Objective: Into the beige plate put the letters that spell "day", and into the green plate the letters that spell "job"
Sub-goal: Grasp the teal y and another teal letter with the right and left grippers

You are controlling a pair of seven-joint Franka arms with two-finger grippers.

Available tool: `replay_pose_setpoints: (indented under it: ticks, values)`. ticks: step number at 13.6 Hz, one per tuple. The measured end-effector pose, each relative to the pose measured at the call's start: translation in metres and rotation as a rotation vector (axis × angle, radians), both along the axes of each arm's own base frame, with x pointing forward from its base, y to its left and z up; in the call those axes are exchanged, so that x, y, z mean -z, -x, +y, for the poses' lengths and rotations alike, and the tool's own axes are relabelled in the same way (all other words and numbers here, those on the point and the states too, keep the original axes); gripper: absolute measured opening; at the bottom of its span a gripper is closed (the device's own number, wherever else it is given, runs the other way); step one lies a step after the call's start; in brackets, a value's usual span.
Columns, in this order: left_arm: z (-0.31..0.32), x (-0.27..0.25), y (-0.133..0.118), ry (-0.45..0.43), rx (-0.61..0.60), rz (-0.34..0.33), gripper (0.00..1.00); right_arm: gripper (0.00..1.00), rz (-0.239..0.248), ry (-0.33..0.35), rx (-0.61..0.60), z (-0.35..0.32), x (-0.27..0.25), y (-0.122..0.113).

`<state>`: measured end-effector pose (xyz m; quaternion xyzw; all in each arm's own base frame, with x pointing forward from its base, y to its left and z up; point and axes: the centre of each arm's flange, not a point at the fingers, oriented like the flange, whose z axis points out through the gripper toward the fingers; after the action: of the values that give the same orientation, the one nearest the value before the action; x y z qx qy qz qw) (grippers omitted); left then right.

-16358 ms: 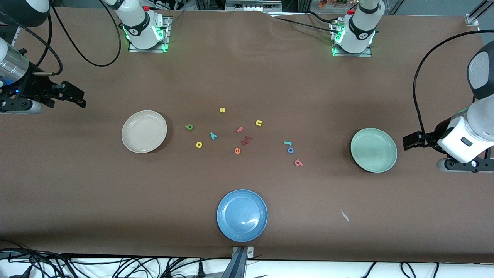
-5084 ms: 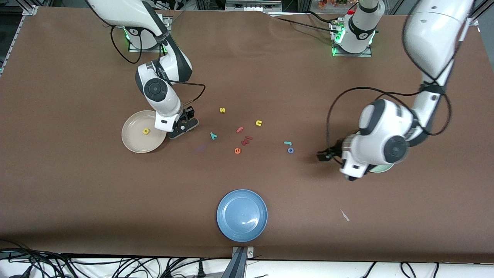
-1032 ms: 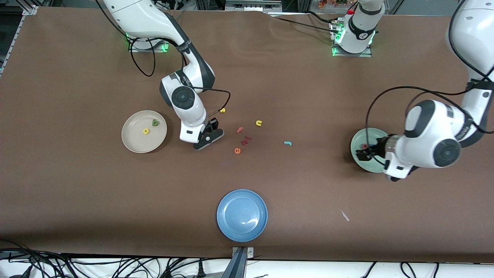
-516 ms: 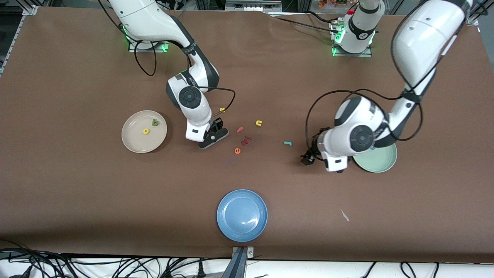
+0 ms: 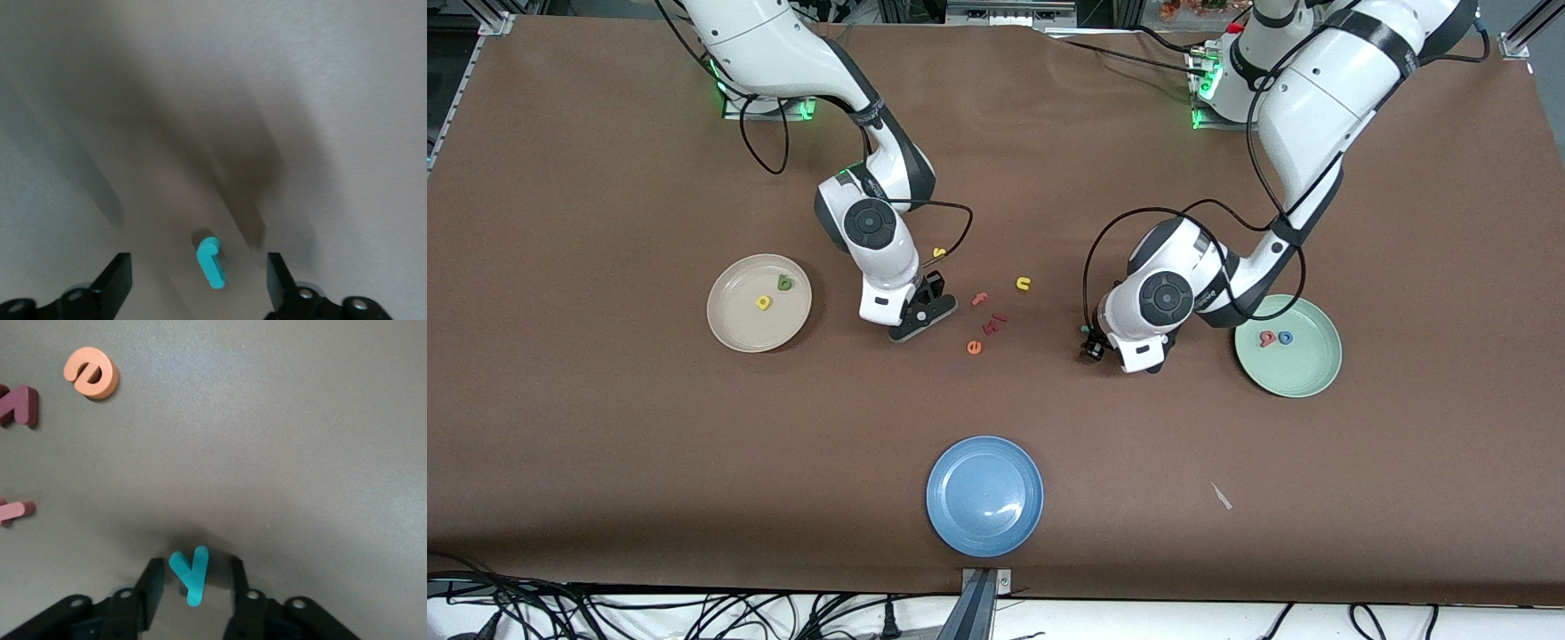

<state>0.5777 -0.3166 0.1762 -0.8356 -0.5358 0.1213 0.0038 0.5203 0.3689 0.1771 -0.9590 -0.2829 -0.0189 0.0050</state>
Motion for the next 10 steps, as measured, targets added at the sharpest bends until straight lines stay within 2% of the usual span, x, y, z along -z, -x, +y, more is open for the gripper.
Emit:
replay_pose_setpoints:
  ticks: [1,2,3,4,6,9,10]
  values:
    - [0.000,0.000,0.000,0.002,-0.008,-0.004,0.85,0.30,-0.002,-0.001,0.001,0.000,-0.001,-0.001]
    - [-0.002,0.000,0.000,0.003,-0.014,-0.007,0.82,0.22,-0.004,-0.002,0.000,0.001,-0.001,-0.001]
    - [-0.003,0.000,0.001,0.002,-0.016,-0.007,0.82,0.22,-0.007,-0.004,-0.001,0.002,-0.003,-0.002]
    - [-0.005,0.000,0.002,0.002,-0.017,-0.007,0.74,0.22,-0.013,-0.009,-0.002,0.004,-0.006,-0.003]
    - [-0.004,0.001,0.001,0.002,-0.020,-0.010,0.50,0.22,-0.019,-0.008,0.006,0.002,-0.023,-0.010]
    - [-0.001,0.003,0.001,-0.002,-0.023,-0.009,0.13,0.22,0.007,0.042,0.056,-0.032,-0.070,-0.031]
    - [-0.001,0.003,0.000,-0.002,-0.022,-0.010,0.12,0.22,0.032,0.070,0.081,-0.050,-0.083,-0.036]
